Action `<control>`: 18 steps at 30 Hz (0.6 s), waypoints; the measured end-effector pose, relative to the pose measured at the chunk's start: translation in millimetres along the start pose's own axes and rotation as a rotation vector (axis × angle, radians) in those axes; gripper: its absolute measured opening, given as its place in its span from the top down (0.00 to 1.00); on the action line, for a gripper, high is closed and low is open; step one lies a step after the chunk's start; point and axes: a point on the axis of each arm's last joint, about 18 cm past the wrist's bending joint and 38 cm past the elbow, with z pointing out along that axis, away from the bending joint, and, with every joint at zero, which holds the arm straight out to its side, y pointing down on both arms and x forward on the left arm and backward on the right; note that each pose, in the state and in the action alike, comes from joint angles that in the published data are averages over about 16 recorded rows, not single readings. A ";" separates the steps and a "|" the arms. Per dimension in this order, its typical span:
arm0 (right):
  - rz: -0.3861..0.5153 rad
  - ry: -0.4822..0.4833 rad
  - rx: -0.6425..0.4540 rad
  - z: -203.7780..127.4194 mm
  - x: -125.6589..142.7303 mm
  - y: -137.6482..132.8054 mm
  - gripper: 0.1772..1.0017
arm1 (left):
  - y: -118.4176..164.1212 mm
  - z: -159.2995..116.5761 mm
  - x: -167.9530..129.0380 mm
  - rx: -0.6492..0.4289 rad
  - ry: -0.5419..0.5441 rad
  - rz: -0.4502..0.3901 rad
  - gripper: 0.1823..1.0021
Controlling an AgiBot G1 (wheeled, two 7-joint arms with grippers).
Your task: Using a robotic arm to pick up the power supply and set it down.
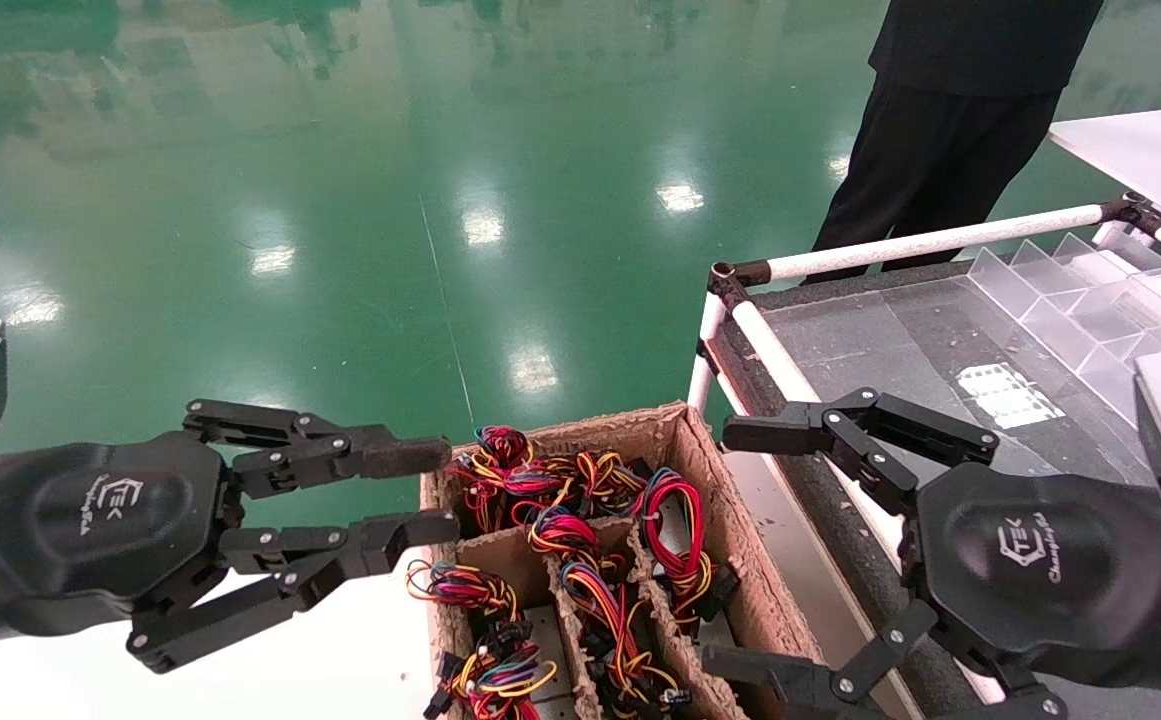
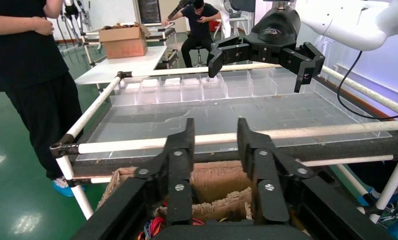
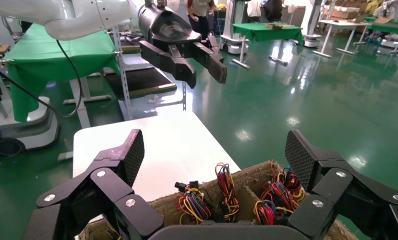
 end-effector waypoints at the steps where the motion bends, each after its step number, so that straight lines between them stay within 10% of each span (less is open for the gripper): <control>1: 0.000 0.000 0.000 0.0 0.0 0.0 0.00 | 0.0 0.0 0.0 0.000 0.000 0.000 0.65; 18: 0.000 0.000 0.000 0.0 0.0 0.0 0.00 | 0.0 0.0 0.0 0.000 0.000 0.000 0.95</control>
